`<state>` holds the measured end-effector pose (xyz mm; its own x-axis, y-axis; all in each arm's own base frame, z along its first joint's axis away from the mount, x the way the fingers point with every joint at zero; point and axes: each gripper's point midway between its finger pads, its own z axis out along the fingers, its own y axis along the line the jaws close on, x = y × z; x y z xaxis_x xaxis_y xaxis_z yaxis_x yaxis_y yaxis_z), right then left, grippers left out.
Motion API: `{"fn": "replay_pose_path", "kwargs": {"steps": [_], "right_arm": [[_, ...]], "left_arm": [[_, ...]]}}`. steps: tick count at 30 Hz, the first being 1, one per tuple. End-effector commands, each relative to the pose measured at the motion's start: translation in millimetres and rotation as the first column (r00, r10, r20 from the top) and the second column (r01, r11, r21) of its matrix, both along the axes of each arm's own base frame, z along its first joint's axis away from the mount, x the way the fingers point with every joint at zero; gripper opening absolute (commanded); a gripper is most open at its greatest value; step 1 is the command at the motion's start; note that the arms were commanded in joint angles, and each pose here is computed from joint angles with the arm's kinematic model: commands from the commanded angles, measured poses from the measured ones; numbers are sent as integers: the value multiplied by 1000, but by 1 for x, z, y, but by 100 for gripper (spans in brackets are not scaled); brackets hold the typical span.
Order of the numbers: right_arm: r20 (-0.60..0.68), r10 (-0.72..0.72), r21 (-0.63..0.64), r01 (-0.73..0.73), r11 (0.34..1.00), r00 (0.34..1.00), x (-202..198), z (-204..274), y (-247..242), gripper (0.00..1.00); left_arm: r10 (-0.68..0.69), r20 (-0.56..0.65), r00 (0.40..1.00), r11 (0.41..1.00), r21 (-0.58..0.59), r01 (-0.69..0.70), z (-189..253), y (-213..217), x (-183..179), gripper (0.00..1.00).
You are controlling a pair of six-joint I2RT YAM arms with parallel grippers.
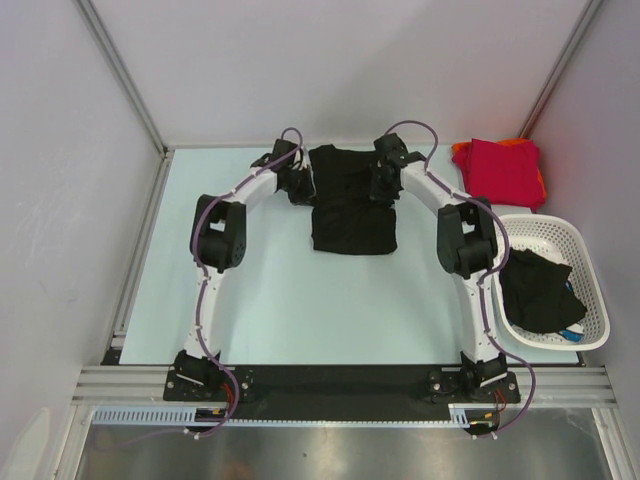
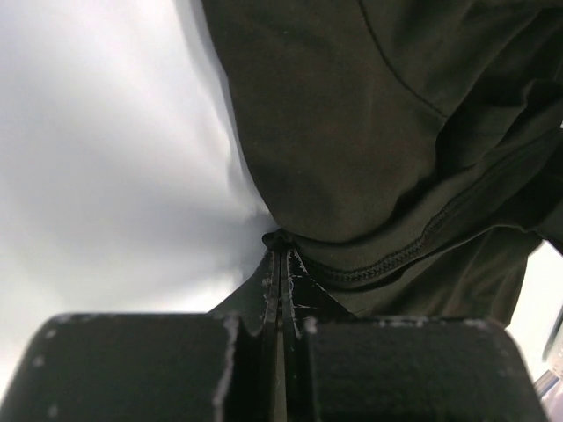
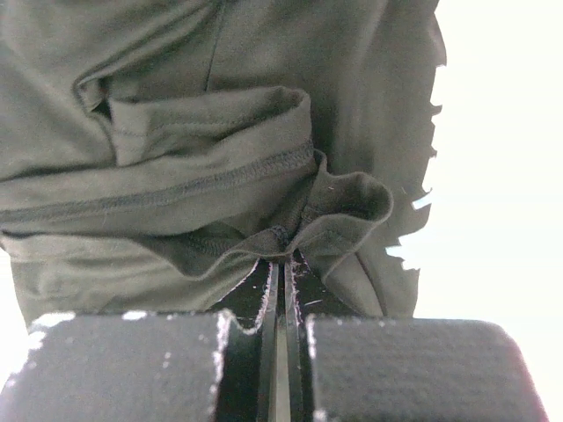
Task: Fold and stack the t-shirts
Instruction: Fold the folded rectangular tshirt in 1/3 of the way
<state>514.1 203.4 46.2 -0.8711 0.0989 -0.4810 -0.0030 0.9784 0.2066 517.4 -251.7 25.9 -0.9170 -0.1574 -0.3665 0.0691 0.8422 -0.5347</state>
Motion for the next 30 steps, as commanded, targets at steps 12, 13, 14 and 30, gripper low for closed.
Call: {"fn": "replay_pose_path", "kwargs": {"steps": [12,13,14,30], "right_arm": [[174,-18,-11,21,1000,985,4,68,-15,0],[172,-27,-17,31,999,985,4,68,-17,0],[170,-31,-28,37,999,985,3,67,-20,0],[91,-95,-102,105,989,991,3,16,-32,0]], "left_arm": [[1,216,976,1000,13,-4,121,2,-3,0],[3,228,974,1000,9,-5,126,1,-2,0],[3,240,971,1000,3,-3,128,-1,0,0],[-59,37,998,997,-40,60,39,-31,-7,50]]}}
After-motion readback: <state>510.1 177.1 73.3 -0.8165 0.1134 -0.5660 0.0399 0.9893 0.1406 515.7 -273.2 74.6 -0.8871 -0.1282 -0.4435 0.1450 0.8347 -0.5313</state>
